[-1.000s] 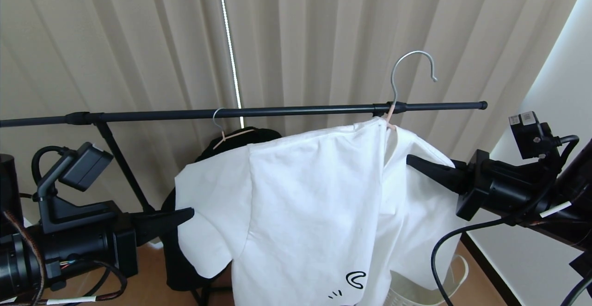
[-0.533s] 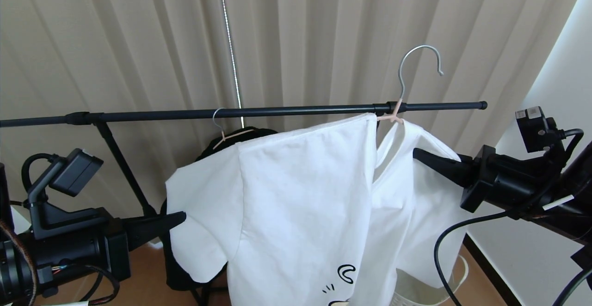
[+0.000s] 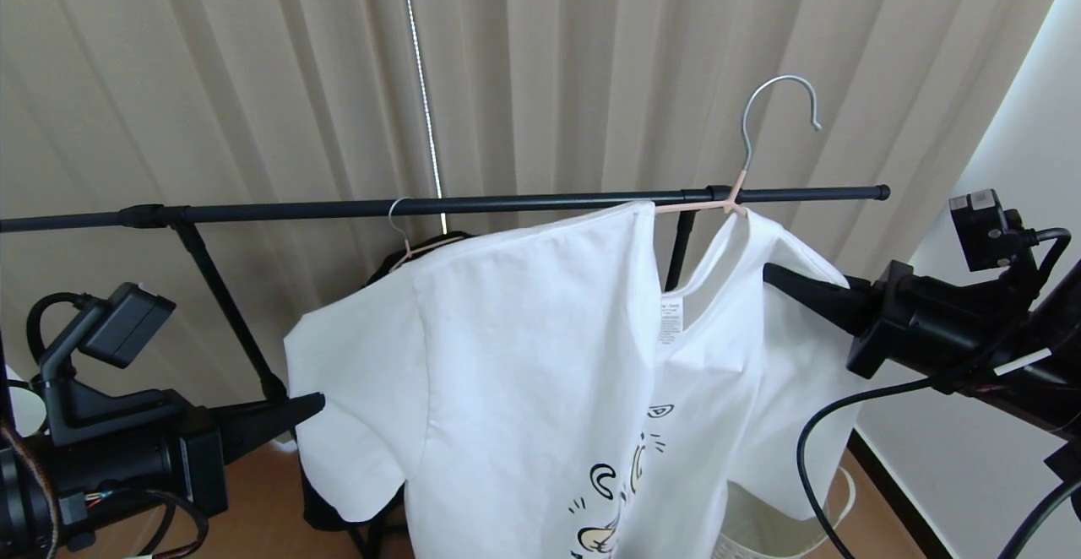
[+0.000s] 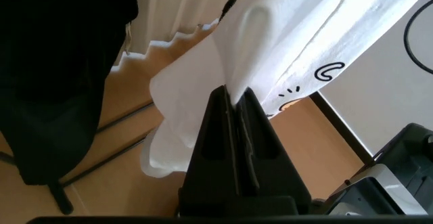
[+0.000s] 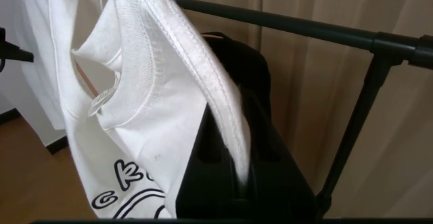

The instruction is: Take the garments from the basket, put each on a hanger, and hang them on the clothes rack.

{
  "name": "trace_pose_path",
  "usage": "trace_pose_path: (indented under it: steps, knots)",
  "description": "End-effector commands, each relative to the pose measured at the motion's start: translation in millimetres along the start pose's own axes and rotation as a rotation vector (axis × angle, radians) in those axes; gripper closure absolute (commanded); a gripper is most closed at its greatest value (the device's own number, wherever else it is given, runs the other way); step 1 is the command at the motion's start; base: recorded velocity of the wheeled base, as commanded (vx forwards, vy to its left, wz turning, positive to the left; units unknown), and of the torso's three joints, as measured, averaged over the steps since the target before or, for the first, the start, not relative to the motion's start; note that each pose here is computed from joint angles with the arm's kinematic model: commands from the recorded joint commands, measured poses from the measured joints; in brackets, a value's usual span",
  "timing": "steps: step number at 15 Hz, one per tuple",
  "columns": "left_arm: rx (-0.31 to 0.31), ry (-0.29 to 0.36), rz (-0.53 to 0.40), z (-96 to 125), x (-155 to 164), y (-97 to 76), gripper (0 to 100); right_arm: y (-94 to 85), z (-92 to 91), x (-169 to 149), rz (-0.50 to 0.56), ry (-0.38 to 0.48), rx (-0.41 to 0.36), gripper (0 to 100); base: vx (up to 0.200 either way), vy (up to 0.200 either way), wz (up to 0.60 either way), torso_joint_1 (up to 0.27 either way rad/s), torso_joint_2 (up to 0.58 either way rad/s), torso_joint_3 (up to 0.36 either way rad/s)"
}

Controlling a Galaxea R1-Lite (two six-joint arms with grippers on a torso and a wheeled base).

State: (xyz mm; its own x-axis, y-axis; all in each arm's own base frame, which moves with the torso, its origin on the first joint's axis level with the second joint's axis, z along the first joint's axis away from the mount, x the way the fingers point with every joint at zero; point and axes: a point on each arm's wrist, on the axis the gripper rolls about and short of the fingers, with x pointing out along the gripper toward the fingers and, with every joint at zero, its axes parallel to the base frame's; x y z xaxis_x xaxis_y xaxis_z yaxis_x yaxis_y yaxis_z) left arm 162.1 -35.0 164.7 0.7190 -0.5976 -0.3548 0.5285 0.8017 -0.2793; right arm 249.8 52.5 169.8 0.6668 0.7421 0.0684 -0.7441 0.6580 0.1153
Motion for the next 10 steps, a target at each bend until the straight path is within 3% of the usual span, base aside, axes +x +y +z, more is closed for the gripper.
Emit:
trace_pose_path:
  steps: [1,10]
  knots:
    - [-0.004,0.003,0.001,-0.6,0.4,0.5,100,-4.3,-1.2,0.1,-0.012,0.003,0.004,100,0.000,0.000,0.00,0.000,0.00,0.000]
    - [-0.047,0.004,0.046,-8.1,-6.0,7.0,100,-8.0,-2.2,0.5,-0.022,0.005,0.017,100,0.000,0.000,0.00,0.000,0.00,0.000]
